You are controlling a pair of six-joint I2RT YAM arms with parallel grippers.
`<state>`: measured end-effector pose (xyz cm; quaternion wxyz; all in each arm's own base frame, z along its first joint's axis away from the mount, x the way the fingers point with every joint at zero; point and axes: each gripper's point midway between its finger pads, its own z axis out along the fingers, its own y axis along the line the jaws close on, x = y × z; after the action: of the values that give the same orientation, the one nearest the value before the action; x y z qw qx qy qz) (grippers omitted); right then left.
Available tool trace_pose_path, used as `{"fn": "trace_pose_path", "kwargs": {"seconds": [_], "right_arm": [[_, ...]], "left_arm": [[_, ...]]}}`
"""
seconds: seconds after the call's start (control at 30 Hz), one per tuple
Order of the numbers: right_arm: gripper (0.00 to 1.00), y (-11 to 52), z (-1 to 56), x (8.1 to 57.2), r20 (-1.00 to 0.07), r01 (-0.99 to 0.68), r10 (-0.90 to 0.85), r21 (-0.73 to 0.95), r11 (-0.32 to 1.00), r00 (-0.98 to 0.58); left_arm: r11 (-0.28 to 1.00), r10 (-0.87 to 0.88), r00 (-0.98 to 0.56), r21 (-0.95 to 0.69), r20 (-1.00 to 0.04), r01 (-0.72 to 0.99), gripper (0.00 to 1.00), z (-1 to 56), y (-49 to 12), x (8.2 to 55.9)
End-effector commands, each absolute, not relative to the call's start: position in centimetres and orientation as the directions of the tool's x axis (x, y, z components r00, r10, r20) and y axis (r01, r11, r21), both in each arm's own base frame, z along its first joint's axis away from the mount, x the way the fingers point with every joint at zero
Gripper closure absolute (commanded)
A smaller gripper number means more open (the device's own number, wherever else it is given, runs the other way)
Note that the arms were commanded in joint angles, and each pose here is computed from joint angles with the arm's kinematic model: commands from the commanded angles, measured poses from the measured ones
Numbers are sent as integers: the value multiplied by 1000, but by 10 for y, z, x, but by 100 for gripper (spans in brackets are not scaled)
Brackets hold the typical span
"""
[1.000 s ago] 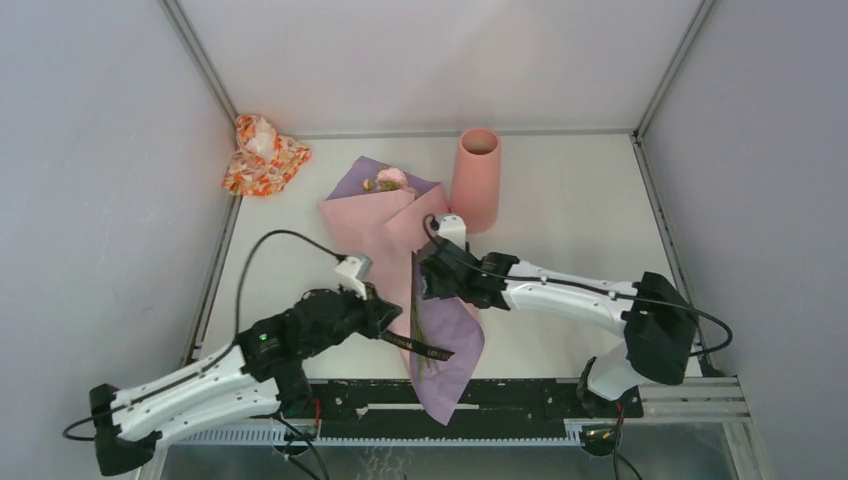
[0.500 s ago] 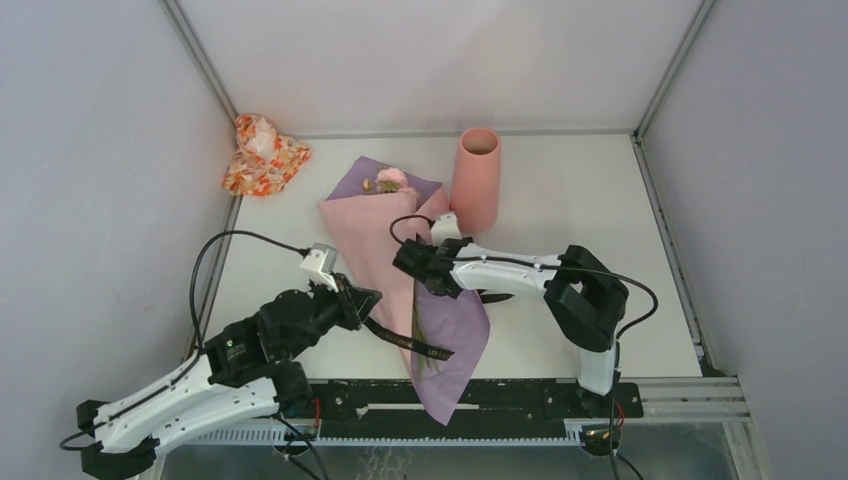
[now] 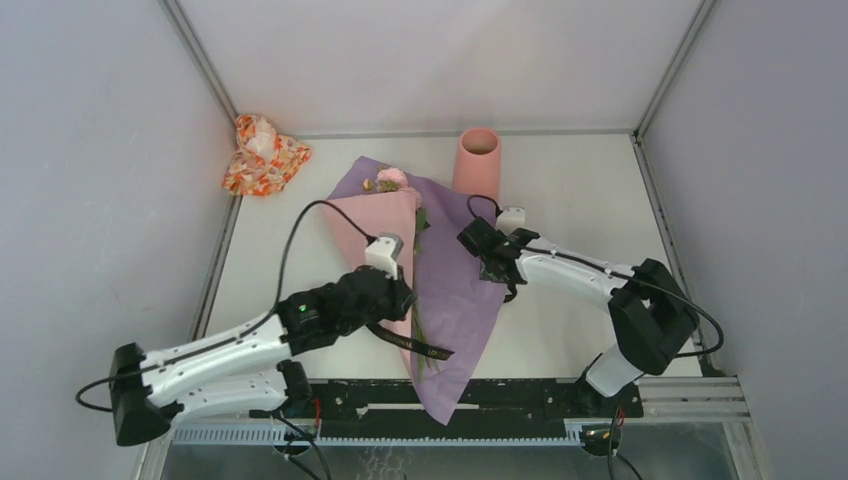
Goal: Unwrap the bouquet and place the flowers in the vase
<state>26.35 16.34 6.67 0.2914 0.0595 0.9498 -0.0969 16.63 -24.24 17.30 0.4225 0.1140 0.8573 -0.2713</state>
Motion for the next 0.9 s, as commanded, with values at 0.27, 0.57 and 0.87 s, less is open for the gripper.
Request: {"fn": "trace_pose_path", "kwargs": {"seconds": [0.27, 0.57, 0.87], "right_arm": [[38, 173, 184, 261, -754, 124, 231, 196, 973, -616], [35, 161, 257, 231, -815, -35, 316, 379, 925, -485], [35, 197, 255, 233, -799, -132, 267, 394, 910, -539]], "left_arm": [[975, 181, -681, 38, -709, 220, 88, 148, -290, 231], [953, 229, -766, 301, -601, 48, 91, 78, -258, 242], [948, -43, -760, 214, -648, -235, 91, 67, -147, 202]]}}
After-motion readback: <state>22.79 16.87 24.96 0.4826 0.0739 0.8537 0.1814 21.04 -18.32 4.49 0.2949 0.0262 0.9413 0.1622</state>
